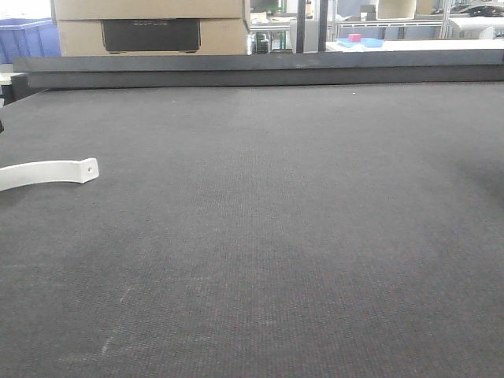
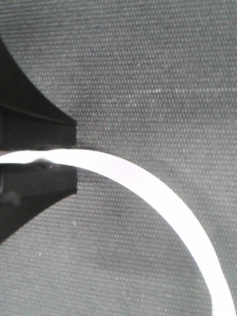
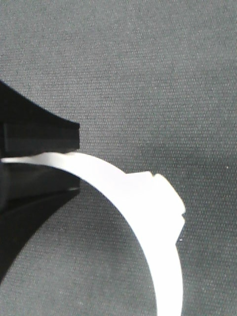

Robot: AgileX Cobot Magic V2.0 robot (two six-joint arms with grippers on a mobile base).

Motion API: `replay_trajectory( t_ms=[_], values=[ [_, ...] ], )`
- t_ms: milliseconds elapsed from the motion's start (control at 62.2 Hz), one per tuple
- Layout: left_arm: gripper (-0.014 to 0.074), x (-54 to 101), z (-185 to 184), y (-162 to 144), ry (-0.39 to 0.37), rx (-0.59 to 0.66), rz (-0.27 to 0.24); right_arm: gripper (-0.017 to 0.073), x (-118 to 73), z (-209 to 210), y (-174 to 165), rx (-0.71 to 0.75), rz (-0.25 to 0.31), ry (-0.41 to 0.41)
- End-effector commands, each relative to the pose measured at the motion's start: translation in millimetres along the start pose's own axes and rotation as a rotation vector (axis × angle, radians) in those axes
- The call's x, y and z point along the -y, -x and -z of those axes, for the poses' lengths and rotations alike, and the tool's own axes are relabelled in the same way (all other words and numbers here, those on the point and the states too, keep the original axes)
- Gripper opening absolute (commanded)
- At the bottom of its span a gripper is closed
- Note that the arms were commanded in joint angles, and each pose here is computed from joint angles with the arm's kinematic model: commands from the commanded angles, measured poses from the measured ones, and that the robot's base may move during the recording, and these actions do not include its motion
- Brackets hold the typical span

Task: Grab PVC pipe and place in blue bin
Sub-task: 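Close both grippers on the white pipe at two points, then lift the white pipe off the table with both grippers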

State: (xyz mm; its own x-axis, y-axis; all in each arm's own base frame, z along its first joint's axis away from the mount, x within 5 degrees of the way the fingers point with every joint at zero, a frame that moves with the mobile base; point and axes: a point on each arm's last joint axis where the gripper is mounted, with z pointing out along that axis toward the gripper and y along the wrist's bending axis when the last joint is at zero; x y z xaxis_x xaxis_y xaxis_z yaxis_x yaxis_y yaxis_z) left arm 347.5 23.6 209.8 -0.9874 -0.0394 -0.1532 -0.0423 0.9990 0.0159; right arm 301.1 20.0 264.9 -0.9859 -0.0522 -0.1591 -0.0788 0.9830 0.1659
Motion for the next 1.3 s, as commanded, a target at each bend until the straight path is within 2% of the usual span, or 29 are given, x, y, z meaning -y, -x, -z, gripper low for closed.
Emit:
replay_trajectory(
  t_ms=[0, 241, 402, 627, 853, 917, 1078, 1287],
  values=[
    [-0.0111, 1.7, 6, -1, -0.004, -0.014, 0.003, -0.0169, -0.3, 4, 0, 0.014, 0.014, -0.004],
    [-0.0111, 2.9, 40, -5, -0.006, 0.061, 0.002, -0.0169, -0.6, 4, 0, 0.014, 0.013, 0.0],
    [-0.0111, 2.5, 74, -15, -0.004, 0.159, 0.003, -0.0169, -2.6, 4, 0, 0.02, 0.007, 0.016],
    [-0.0111, 4.1, 123, -34, -0.023, 0.307, 0.001, -0.0169, -15.0, 11, 0, 0.062, 0.054, 0.019],
    [-0.0111, 12.9, 162, -63, -0.116, 0.483, -0.019, -0.0169, -24.2, 50, -10, 0.251, 0.092, 0.012],
    [-0.0111, 15.8, 171, -74, -0.149, 0.551, -0.017, -0.0169, -26.6, 66, -15, 0.34, 0.122, 0.004],
    [-0.0111, 15.8, 180, -99, -0.153, 0.699, 0.002, -0.0169, -29.5, 91, -31, 0.505, 0.153, -0.013],
    [-0.0111, 14.0, 175, -135, -0.139, 0.895, 0.03, -0.0169, -28.5, 97, -56, 0.642, 0.149, -0.028]
  ],
)
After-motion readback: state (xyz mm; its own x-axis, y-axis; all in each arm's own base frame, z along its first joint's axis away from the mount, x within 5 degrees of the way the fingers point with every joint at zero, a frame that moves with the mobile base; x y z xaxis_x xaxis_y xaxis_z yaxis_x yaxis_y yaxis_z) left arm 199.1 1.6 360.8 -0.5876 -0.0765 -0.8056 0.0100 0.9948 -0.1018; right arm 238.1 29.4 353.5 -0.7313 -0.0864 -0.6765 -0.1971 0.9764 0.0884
